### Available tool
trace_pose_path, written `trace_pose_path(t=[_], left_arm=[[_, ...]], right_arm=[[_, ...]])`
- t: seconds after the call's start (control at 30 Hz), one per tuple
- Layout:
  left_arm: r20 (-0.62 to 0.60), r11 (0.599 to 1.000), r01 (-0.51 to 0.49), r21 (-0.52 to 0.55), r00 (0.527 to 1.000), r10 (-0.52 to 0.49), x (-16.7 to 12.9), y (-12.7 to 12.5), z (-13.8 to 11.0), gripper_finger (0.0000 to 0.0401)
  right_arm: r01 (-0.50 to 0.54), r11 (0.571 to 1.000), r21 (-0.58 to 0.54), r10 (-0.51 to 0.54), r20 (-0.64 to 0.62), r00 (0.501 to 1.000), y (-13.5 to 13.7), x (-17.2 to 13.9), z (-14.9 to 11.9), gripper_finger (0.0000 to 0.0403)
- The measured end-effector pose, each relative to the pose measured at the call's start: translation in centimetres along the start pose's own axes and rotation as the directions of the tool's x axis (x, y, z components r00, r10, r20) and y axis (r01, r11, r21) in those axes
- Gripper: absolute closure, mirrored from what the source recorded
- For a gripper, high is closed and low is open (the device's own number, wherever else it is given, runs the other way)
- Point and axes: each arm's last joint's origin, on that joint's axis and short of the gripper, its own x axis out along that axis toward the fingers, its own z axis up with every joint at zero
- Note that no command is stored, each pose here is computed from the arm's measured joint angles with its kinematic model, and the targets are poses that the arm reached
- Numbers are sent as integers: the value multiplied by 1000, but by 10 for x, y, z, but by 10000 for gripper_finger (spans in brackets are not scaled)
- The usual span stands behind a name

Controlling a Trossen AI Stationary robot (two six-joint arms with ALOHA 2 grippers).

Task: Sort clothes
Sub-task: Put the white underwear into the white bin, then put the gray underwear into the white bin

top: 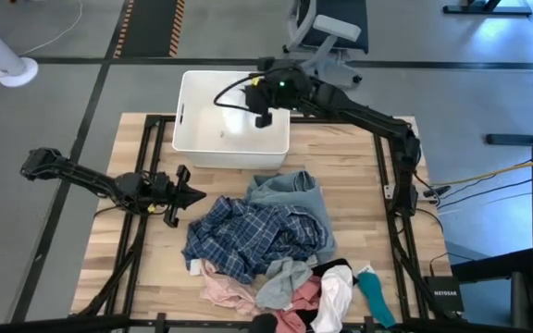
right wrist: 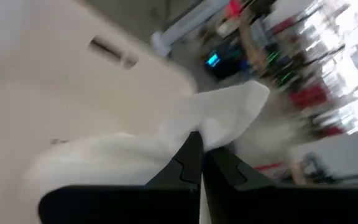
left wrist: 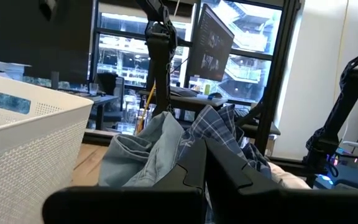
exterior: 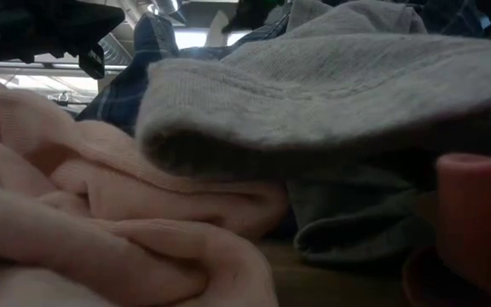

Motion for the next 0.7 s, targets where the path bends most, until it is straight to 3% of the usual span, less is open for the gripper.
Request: trace_pose_path(t=[0.33, 0.53, 0.7], left_arm=[[0, 1000, 0, -9, 1000, 0, 0, 0, 0, 401], [-3, 1000, -1, -11, 1000, 1, 0, 0, 0, 401], [-3, 1000, -1, -10, 1000, 1, 0, 0, 0, 401]], right_arm=[[-170, 974, 149, 194, -169, 966, 36, 36, -23, 339], [-211, 966, 148, 236, -185, 954, 42, 40, -26, 250], [-238, 964, 122, 255, -154, 955, 26, 16, -13, 184]])
